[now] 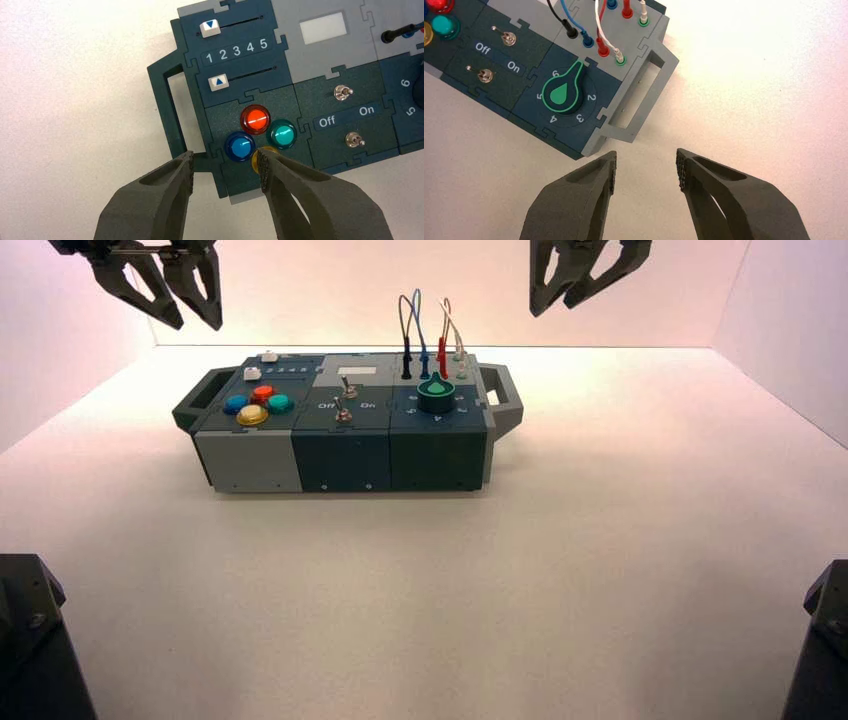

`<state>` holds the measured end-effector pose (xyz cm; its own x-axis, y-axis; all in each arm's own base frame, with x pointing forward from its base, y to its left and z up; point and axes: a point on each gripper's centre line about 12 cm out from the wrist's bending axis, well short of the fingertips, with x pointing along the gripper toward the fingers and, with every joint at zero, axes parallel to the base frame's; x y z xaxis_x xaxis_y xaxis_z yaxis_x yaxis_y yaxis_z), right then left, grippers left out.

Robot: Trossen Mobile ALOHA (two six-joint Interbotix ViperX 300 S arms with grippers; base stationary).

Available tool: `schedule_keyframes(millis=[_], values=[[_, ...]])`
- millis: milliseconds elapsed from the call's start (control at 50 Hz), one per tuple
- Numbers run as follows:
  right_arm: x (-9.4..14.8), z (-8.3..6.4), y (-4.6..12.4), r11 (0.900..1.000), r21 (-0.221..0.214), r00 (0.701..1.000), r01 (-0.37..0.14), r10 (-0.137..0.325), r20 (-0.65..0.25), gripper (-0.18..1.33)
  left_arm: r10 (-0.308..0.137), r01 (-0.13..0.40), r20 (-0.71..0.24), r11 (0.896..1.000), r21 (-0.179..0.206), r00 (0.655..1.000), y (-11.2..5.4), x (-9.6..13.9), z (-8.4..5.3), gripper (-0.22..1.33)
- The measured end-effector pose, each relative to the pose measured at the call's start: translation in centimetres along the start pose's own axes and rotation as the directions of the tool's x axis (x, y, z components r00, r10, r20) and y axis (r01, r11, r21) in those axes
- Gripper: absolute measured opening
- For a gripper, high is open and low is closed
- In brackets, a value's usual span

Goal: Return to the home position.

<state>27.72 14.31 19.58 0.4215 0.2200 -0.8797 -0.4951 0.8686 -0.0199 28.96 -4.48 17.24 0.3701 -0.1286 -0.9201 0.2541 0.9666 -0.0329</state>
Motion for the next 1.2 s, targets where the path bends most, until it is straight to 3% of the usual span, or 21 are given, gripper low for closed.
schedule_keyframes(millis=[500, 680, 800, 1000, 1200], values=[[0.0, 0.0, 0.0, 1.0, 0.004, 1.0, -0.001, 0.001, 0.0, 1.15, 0.001, -0.001, -0.003, 1.0, 0.002, 1.0, 0.0, 0.1, -0.1, 1.19], [-1.1, 0.1, 0.0, 1.0, 0.004, 1.0, 0.0, 0.0, 0.02, 1.15, 0.005, -0.005, 0.036, 1.0, 0.006, 0.999, -0.1, -1.1, 0.1, 1.19], [-3.0, 0.2, 0.0, 1.0, 0.003, 0.998, 0.003, -0.003, 0.067, 1.15, 0.007, -0.008, 0.093, 1.0, 0.009, 0.996, -0.3, -3.3, 0.1, 1.19], [-8.6, -0.7, 0.1, 0.9998, 0.018, 0.978, 0.005, -0.008, 0.207, 1.1, 0.022, -0.029, 0.302, 0.999, 0.017, 0.953, -1.0, -9.9, -0.6, 1.18], [-13.8, -2.8, 0.2, 0.9992, 0.04, 0.945, 0.001, -0.014, 0.328, 0.6, 0.031, -0.041, 0.488, 0.999, 0.008, 0.872, -1.9, -15.8, -3.2, 1.05]])
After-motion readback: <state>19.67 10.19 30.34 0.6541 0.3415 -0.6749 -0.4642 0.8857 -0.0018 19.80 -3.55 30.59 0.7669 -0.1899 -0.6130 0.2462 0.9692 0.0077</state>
